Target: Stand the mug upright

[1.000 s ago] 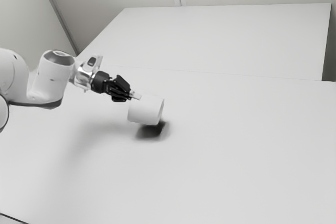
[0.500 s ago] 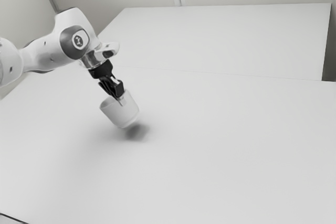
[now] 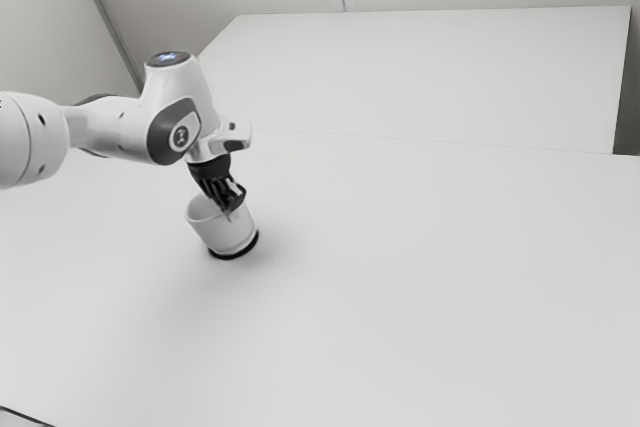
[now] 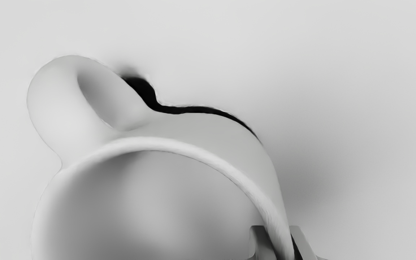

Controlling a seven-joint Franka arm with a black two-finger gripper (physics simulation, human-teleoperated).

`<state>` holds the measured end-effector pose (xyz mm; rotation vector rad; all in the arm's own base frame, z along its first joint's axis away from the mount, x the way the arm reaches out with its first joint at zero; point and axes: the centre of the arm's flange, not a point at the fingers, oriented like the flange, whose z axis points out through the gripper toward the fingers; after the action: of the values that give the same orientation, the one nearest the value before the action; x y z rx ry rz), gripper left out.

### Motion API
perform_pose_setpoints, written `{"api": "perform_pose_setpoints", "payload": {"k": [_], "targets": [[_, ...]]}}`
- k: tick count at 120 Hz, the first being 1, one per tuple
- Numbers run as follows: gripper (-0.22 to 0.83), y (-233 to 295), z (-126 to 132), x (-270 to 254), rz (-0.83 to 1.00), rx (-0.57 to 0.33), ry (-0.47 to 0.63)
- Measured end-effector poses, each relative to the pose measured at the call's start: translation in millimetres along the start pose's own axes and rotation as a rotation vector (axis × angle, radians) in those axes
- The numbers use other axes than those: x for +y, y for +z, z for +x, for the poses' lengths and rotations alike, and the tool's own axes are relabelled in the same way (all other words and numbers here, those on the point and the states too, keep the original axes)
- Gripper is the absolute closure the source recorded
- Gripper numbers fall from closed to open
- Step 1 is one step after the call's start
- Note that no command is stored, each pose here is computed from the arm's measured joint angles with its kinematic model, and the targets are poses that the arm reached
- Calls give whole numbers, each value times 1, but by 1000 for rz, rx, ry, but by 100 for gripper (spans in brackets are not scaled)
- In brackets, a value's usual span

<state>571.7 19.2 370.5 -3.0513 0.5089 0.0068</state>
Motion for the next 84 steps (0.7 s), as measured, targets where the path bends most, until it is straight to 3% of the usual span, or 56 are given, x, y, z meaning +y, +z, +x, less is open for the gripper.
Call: {"api": "perform_pose_setpoints", "payload": {"k": [23, 37, 57, 84], "targets": [[37, 12, 2, 6, 1, 21, -33], [21, 3, 4, 7, 8, 47, -51], [10, -60, 19, 2, 13, 138, -89], [3, -156, 43, -14, -34, 189, -143]]}}
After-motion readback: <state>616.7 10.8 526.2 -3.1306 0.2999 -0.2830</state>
